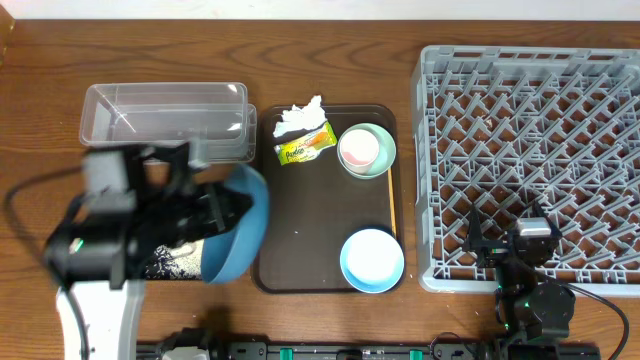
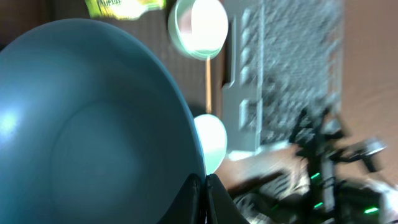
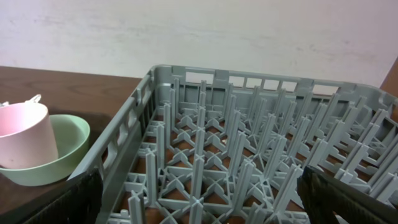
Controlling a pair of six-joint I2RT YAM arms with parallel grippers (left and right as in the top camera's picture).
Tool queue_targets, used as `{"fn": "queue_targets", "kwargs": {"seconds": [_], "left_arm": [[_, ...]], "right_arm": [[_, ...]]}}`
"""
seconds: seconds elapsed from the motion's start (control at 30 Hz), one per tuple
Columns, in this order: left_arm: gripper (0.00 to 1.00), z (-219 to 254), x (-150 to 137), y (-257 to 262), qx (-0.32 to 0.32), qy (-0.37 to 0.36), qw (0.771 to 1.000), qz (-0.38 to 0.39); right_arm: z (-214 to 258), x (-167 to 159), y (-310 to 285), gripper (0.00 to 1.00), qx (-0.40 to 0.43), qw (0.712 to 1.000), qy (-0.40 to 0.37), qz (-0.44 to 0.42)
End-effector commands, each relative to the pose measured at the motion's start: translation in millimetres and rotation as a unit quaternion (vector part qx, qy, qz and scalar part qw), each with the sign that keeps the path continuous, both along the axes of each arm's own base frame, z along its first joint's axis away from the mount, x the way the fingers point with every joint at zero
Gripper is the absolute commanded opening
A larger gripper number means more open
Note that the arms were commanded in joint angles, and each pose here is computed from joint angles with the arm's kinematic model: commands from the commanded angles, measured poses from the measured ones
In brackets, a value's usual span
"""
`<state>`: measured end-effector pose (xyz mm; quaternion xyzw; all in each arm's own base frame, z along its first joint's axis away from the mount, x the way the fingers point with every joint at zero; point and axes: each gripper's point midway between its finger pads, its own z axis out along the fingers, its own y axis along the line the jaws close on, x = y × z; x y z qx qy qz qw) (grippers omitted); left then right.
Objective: Sort waste into correct bins and load items into the dishwasher rack
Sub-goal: 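Carry the empty blue plate back and set it on the brown tray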
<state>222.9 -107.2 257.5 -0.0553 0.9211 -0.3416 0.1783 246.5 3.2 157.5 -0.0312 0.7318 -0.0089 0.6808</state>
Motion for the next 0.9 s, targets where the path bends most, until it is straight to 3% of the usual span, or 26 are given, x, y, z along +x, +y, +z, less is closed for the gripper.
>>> {"fn": "queue_targets", "kwargs": {"seconds": [0.0,0.13,0.27,0.53,0.87], "left_arm": [[0.06,-7,10,-12,0.084,0.002,0.996,-0.011],[0.06,-15,13,-71,0.097,-0.028,0.99,-0.1],[0.06,-37,22,-87,0.147,-0.015,0.985,-0.088],[0.06,-86,27,-122,0.18,0.024,0.975,-0.126],[0.06,-106,42,-125,0.21,0.019,0.971,-0.117]], "right_arm": [[-1,0,2,0.99,-0.004,1.0,0.002,0.005],[-1,0,2,0.99,-0.004,1.0,0.002,0.005],[-1,0,2,0.99,-0.004,1.0,0.002,0.005],[-1,0,2,0.99,-0.004,1.0,0.002,0.004],[-1,0,2,0.99,-0.004,1.0,0.002,0.004]]}}
